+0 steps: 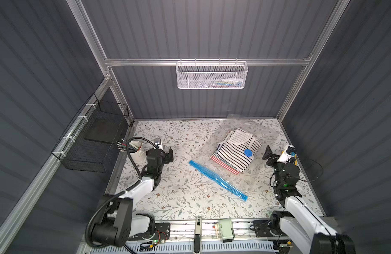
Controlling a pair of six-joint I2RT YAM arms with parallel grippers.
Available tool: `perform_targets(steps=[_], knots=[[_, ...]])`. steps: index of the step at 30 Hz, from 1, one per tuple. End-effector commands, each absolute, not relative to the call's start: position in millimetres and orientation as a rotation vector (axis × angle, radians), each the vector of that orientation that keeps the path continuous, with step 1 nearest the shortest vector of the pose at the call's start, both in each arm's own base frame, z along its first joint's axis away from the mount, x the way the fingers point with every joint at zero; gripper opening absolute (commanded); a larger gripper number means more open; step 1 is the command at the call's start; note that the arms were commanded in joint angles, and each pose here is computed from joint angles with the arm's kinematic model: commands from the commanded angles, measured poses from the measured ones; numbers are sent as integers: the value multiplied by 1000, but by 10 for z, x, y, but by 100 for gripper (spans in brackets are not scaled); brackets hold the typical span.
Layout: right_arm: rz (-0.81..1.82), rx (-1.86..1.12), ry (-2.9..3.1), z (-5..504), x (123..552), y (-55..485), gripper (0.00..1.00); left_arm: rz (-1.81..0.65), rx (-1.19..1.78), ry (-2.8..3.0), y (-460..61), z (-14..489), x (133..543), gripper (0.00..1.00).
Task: Take the tank top out of the vacuum bag
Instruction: Open the vacuum bag at the center of the board.
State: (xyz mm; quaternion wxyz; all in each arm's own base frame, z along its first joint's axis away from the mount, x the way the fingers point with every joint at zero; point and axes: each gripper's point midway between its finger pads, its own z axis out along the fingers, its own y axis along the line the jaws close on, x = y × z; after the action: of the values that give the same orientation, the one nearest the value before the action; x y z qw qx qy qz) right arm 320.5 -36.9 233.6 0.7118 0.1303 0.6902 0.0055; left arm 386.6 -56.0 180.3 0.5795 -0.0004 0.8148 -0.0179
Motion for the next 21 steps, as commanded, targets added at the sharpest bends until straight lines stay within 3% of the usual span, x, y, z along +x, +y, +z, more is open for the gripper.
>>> perform_targets(steps=[1,6,12,15,17,21], knots=[[151,319,1789,1996,3082,-157,99,-352,-102,2175,-856,1723,3384,94],[244,122,2089,1868,2944,427,99,-976,-24,2351,-1651,1839,2779,84],[225,-97,2224,1647,2531,995,98,-1098,38,2481,-1796,1730,2122,79],[296,-150,2238,1666,2397,1226,92,-1364,-4,2560,-1990,1545,1866,76],[304,-191,2261,1662,2321,1347,91,-1537,-63,2547,-2152,1443,1794,72],[270,-289,2291,1576,2225,1540,90,-1549,-103,2494,-2319,1437,1874,72]])
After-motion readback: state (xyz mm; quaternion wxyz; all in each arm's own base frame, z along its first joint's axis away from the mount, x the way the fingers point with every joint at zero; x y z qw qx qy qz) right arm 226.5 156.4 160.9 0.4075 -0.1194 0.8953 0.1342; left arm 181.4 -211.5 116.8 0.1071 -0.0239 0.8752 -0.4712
